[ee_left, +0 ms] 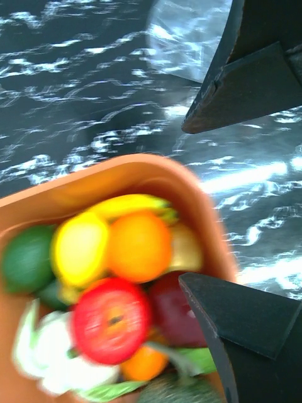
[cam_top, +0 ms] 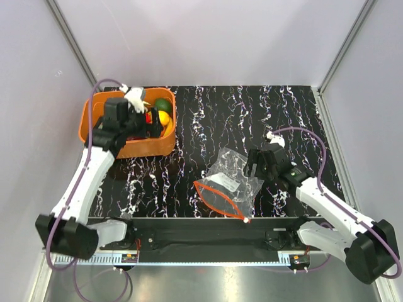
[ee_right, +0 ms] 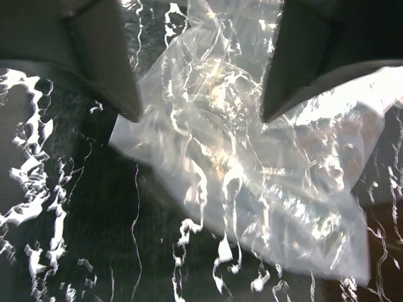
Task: Open the zip-top bag and remove the fake food
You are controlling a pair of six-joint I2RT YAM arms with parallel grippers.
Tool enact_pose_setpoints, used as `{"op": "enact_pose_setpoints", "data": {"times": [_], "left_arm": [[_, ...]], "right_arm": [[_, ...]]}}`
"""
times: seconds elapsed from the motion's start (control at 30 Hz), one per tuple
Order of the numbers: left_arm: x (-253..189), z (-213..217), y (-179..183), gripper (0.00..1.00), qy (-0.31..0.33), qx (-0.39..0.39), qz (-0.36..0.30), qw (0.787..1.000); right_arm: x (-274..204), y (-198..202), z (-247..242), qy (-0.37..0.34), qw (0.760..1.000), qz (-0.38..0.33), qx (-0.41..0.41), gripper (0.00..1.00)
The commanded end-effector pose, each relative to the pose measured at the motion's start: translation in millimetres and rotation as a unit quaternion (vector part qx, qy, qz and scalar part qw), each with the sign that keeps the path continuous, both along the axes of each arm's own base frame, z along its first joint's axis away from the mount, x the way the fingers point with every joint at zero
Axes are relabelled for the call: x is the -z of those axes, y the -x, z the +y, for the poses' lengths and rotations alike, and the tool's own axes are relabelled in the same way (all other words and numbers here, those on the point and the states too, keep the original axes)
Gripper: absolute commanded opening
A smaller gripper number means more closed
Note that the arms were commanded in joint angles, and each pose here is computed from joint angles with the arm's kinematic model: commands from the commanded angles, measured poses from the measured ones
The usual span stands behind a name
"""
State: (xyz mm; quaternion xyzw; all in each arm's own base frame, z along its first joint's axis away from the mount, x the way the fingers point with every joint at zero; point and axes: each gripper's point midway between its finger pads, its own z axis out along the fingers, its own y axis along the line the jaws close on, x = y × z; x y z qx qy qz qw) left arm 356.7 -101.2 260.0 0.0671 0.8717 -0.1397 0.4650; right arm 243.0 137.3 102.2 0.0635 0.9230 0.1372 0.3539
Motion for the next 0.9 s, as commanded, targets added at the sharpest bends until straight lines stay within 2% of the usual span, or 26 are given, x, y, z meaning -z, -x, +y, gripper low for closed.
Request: {"op": "enact_pose_setpoints", "data": {"times": [0.0, 0.07, 0.17, 0.3, 0.5, 0.67, 0.87], "left_arm": [[1.6, -3.2, 33.3, 0.99, -0.002, 0.043, -0.022, 0.999], [9.4, -2.0, 43.8, 0.99, 0.001, 0.046, -0.027, 0.999], [-2.9, -0.7, 57.7, 0.99, 0.013, 0.043, -0.056, 0.997], [-11.9, 23.1, 62.4, 0.99, -0.005, -0.023, -0.082, 0.996], [-8.9, 36.0, 61.9, 0.99, -0.014, -0.061, -0.086, 0.994], [-16.8, 44.4, 64.2, 0.99, -0.018, -0.083, -0.099, 0.991], [-20.0, 44.4, 67.4, 0.99, -0.016, -0.081, -0.109, 0.991]], "right_arm": [[-34.0, -14.9, -4.9, 0.023, 0.999, -0.040, -0.004, 0.92], [-42.2, -16.7, -12.8, 0.046, 0.998, -0.047, -0.001, 0.99], [-62.0, -16.4, -26.5, 0.073, 0.995, -0.063, 0.011, 1.00], [-107.3, -23.0, -39.1, 0.082, 0.989, -0.121, 0.032, 1.00], [-153.5, -34.6, -54.4, 0.114, 0.975, -0.184, 0.050, 1.00], [-178.5, -42.2, -49.5, 0.098, 0.972, -0.210, 0.048, 1.00], [-183.9, -44.5, -45.1, 0.088, 0.972, -0.214, 0.042, 1.00]]}}
